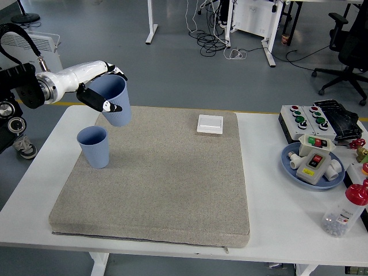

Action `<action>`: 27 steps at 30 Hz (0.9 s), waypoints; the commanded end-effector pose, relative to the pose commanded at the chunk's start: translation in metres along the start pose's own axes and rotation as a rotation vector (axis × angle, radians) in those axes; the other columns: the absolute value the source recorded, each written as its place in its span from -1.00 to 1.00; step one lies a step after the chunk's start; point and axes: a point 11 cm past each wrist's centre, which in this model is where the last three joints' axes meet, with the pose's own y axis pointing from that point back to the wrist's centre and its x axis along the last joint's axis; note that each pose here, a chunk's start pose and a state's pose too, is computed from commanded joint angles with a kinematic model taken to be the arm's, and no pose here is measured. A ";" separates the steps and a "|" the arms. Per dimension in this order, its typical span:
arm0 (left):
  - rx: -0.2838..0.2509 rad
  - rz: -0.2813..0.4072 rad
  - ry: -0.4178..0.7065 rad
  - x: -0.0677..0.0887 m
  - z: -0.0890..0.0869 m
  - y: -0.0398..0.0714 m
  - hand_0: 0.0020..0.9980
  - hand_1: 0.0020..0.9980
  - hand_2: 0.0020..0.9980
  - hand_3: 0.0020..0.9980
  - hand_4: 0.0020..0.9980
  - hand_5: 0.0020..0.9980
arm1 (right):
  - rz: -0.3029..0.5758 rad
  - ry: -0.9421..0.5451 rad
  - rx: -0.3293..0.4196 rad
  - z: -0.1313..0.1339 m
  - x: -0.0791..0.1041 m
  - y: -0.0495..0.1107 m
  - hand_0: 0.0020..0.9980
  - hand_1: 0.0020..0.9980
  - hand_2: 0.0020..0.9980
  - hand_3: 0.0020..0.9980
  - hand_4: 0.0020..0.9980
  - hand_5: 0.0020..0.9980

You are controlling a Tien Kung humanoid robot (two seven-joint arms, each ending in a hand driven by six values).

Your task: Push cup pick cup insert cup

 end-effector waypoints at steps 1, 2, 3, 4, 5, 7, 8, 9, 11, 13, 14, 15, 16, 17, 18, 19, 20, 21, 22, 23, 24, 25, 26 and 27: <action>0.028 0.005 -0.003 0.003 -0.008 -0.002 -0.02 0.03 0.03 -0.11 -0.28 -1.00 | 0.000 0.000 0.000 0.000 0.000 0.000 0.45 0.30 0.30 0.16 -0.74 -0.05; 0.041 0.006 -0.002 0.004 -0.012 -0.003 -0.02 0.03 0.03 -0.11 -0.28 -1.00 | 0.000 0.001 0.000 0.000 0.000 0.000 0.45 0.30 0.30 0.16 -0.74 -0.05; 0.045 0.006 -0.001 0.004 -0.013 -0.003 -0.02 0.03 0.03 -0.11 -0.28 -1.00 | 0.000 0.001 0.000 0.000 0.000 0.000 0.45 0.30 0.30 0.16 -0.74 -0.05; 0.061 0.002 -0.008 0.004 -0.017 -0.005 -0.02 0.03 0.03 -0.11 -0.28 -1.00 | 0.000 0.001 0.001 -0.001 0.000 0.000 0.45 0.30 0.30 0.16 -0.74 -0.05; 0.080 -0.002 -0.007 0.004 -0.023 -0.007 -0.02 0.03 0.03 -0.11 -0.28 -1.00 | 0.000 0.001 0.002 -0.001 0.000 0.000 0.45 0.30 0.30 0.16 -0.74 -0.05; 0.102 -0.010 0.004 0.002 -0.031 -0.010 -0.02 0.03 0.04 -0.11 -0.27 -1.00 | 0.000 0.000 0.002 -0.001 0.000 0.000 0.45 0.30 0.30 0.16 -0.74 -0.05; 0.113 -0.015 0.004 0.001 -0.035 -0.012 -0.02 0.03 0.04 -0.11 -0.27 -1.00 | -0.001 0.001 0.003 -0.001 0.000 0.000 0.45 0.30 0.30 0.16 -0.74 -0.05; 0.121 -0.020 0.005 -0.001 -0.037 -0.014 -0.02 0.03 0.04 -0.11 -0.27 -1.00 | -0.001 0.001 0.003 -0.001 -0.001 0.000 0.45 0.30 0.30 0.16 -0.74 -0.05; 0.129 -0.030 0.009 -0.004 -0.040 -0.016 -0.02 0.03 0.04 -0.11 -0.27 -1.00 | -0.001 0.000 0.003 -0.001 -0.001 0.000 0.45 0.30 0.30 0.16 -0.74 -0.05; 0.135 -0.042 0.011 -0.009 -0.043 -0.019 -0.01 0.03 0.04 -0.12 -0.26 -1.00 | -0.001 0.000 0.001 0.000 0.000 0.000 0.45 0.30 0.30 0.16 -0.74 -0.05; 0.135 -0.049 0.015 -0.012 -0.044 -0.021 -0.01 0.03 0.04 -0.12 -0.26 -1.00 | -0.001 0.000 0.001 0.000 0.000 0.000 0.45 0.30 0.30 0.16 -0.74 -0.05; 0.134 -0.054 0.018 -0.014 -0.044 -0.022 -0.01 0.03 0.04 -0.12 -0.26 -1.00 | -0.001 0.001 0.000 0.000 0.000 0.000 0.45 0.30 0.30 0.16 -0.74 -0.05; 0.134 -0.057 0.019 -0.015 -0.045 -0.023 -0.01 0.03 0.04 -0.12 -0.26 -1.00 | 0.000 0.001 0.000 0.000 0.000 0.000 0.45 0.30 0.30 0.16 -0.74 -0.05; 0.136 -0.064 0.022 -0.018 -0.046 -0.024 -0.01 0.03 0.04 -0.12 -0.26 -1.00 | 0.000 0.002 -0.001 0.001 0.000 0.000 0.45 0.30 0.30 0.16 -0.74 -0.05; 0.139 -0.071 0.021 -0.021 -0.047 -0.025 -0.01 0.03 0.04 -0.12 -0.26 -1.00 | 0.000 0.002 -0.002 0.001 0.000 0.000 0.45 0.30 0.30 0.16 -0.74 -0.05; 0.141 -0.076 0.021 -0.023 -0.047 -0.025 -0.01 0.04 0.04 -0.11 -0.26 -1.00 | 0.000 0.002 -0.002 0.001 0.000 0.000 0.45 0.30 0.30 0.16 -0.74 -0.05; 0.146 -0.085 0.021 -0.026 -0.049 -0.027 -0.01 0.04 0.04 -0.11 -0.26 -1.00 | 0.000 0.002 -0.002 0.001 0.000 0.000 0.45 0.30 0.30 0.16 -0.74 -0.05; 0.149 -0.090 0.020 -0.028 -0.050 -0.027 -0.01 0.04 0.04 -0.11 -0.26 -1.00 | 0.001 0.002 -0.003 0.002 0.000 0.000 0.45 0.30 0.30 0.16 -0.74 -0.05; 0.153 -0.094 0.019 -0.029 -0.051 -0.028 -0.01 0.04 0.04 -0.11 -0.26 -1.00 | 0.001 0.002 -0.003 0.002 0.000 0.000 0.45 0.30 0.30 0.16 -0.74 -0.05; 0.158 -0.099 0.018 -0.031 -0.052 -0.029 -0.01 0.04 0.04 -0.11 -0.26 -1.00 | 0.001 0.002 -0.003 0.002 0.000 0.000 0.45 0.30 0.30 0.16 -0.74 -0.05; 0.161 -0.101 0.017 -0.032 -0.053 -0.029 -0.01 0.04 0.04 -0.11 -0.26 -1.00 | 0.001 0.002 -0.003 0.002 0.000 0.000 0.45 0.30 0.30 0.16 -0.74 -0.05; 0.164 -0.104 0.015 -0.033 -0.054 -0.029 -0.01 0.04 0.04 -0.11 -0.25 -1.00 | 0.001 0.003 -0.003 0.002 0.000 0.000 0.45 0.30 0.30 0.16 -0.74 -0.05; 0.170 -0.110 0.011 -0.035 -0.056 -0.029 -0.01 0.04 0.04 -0.11 -0.25 -1.00 | 0.001 0.002 -0.003 0.002 0.000 0.000 0.45 0.30 0.30 0.16 -0.74 -0.05; 0.175 -0.116 0.007 -0.037 -0.057 -0.029 -0.01 0.04 0.04 -0.11 -0.25 -1.00 | 0.002 0.002 -0.003 0.002 0.001 0.000 0.45 0.30 0.30 0.16 -0.74 -0.05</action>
